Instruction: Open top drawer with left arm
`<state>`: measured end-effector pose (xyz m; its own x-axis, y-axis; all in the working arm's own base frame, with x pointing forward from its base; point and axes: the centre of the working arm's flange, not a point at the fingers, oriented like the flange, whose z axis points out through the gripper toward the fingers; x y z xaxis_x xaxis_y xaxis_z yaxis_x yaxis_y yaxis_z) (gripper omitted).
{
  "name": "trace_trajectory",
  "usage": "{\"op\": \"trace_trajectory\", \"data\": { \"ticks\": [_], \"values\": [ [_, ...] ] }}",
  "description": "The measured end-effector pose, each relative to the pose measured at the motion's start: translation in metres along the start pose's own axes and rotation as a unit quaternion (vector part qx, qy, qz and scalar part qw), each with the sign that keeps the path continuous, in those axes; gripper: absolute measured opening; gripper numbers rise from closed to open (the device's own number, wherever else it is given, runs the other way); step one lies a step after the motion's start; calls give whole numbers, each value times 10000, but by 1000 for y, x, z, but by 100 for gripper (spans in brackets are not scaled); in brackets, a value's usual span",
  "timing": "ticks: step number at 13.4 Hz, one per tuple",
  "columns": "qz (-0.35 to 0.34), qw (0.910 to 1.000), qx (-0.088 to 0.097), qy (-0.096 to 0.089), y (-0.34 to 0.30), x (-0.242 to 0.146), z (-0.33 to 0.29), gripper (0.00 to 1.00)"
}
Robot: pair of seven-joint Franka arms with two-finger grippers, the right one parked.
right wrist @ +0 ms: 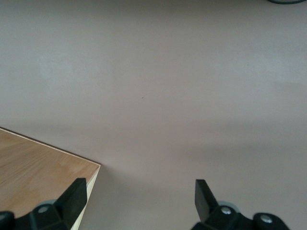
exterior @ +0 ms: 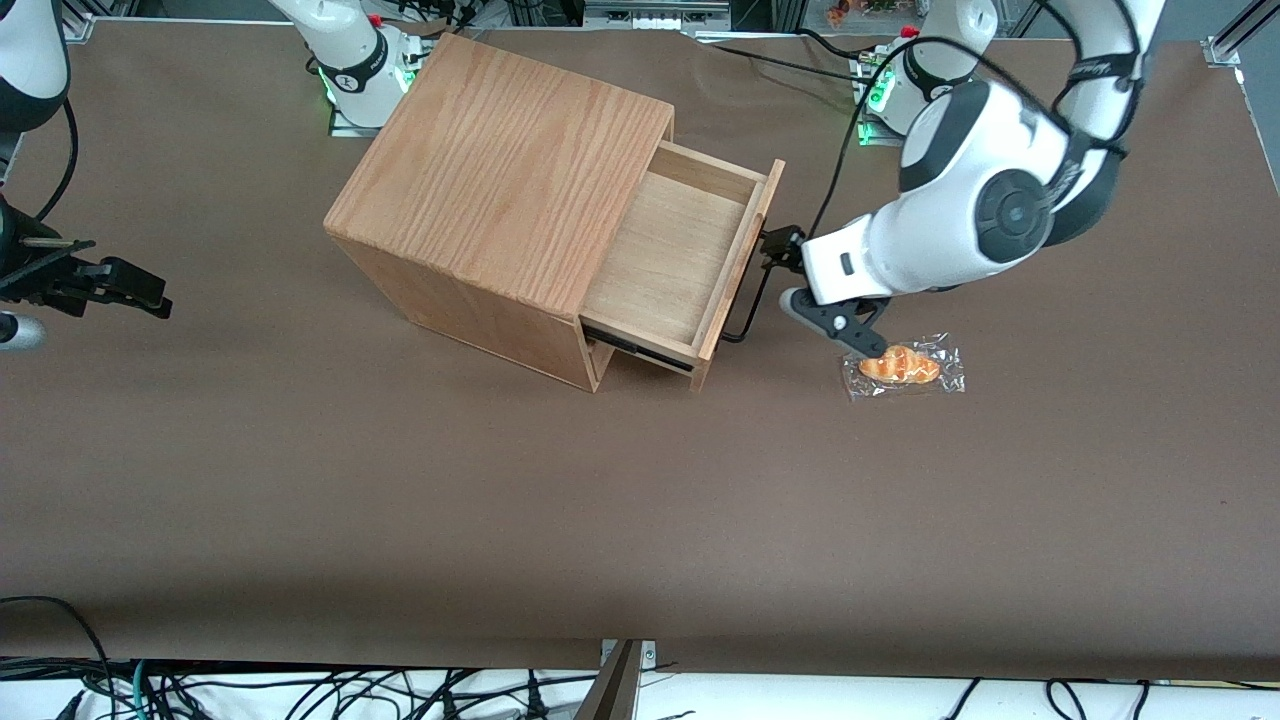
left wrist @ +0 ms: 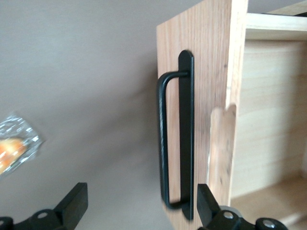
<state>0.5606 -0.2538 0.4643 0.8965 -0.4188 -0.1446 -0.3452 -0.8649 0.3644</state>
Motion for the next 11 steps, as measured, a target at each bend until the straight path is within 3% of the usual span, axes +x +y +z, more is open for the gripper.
{"op": "trace_trajectory", "data": {
  "ticks": [2,5,8,11],
  "values": [
    [-202,9996,160,64,-23,-22,-39,100],
    [-529,9948,826,264,-70,-46,-82,100],
    [-883,9887,1073,561,-114,-54,-105,100],
    [-1063,9789,1567,772,-137,-70,-133,100]
  ]
}}
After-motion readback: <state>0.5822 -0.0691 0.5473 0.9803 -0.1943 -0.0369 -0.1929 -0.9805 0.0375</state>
